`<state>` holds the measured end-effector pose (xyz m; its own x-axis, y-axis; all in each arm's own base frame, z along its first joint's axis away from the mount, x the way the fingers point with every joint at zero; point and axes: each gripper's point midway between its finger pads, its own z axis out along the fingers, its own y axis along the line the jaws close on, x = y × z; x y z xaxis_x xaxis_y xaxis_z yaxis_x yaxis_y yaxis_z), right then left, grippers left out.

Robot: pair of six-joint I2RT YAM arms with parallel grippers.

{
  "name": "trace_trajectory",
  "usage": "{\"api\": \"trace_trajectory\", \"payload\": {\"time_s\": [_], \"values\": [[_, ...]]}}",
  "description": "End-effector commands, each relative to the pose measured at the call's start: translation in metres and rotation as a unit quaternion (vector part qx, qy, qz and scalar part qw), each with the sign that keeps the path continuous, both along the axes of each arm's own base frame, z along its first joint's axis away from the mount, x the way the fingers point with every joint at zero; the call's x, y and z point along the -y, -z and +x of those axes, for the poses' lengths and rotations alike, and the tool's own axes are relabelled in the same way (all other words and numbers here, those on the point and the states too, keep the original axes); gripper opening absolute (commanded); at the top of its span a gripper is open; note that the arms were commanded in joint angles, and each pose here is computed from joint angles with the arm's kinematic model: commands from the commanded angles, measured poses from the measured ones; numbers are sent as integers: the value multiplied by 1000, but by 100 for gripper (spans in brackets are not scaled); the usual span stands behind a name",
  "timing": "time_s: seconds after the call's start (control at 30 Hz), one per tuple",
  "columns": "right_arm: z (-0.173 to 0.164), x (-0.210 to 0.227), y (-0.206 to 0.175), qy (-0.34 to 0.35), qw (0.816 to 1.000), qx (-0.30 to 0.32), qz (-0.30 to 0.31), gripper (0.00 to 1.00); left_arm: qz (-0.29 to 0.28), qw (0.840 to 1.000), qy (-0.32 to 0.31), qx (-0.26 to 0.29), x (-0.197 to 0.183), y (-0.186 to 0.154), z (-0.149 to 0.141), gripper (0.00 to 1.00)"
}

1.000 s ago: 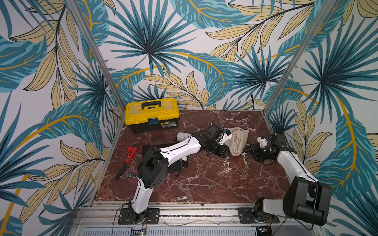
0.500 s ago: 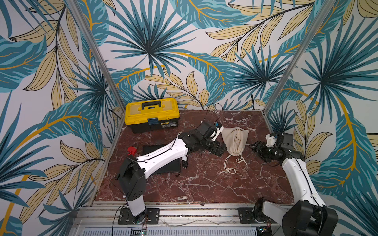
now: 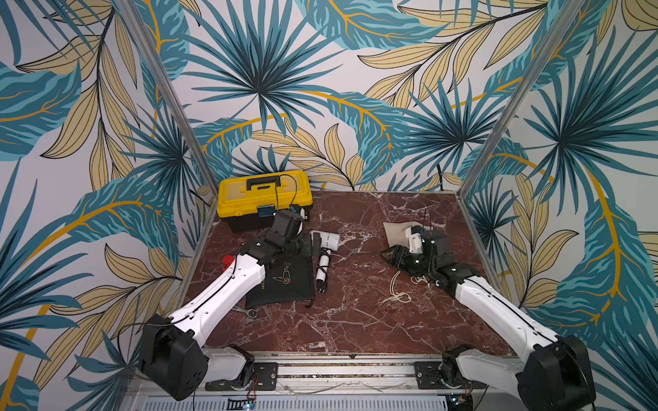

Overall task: Pack away hair dryers
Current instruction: Move the hair dryer to the center of the board.

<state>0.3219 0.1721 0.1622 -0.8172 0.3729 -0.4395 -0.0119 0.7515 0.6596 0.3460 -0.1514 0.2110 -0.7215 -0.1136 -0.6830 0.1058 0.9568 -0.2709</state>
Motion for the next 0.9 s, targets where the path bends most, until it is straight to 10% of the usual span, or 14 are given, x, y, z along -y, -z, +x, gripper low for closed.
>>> {"api": "trace_trajectory", "payload": {"time_s": [0.0,0.47,0.87], "values": [[24,-38,-7,-19,999,27,-4,65,7,998,-69,-11,-43,18,-6,100],[47,-163,68,-141,987,-69,-33,63,-86,993,-32,-70,-50,46,30,96],[33,-169,111,-143,976,-145,-76,61,-81,993,-16,-85,-46,57,33,94]]}}
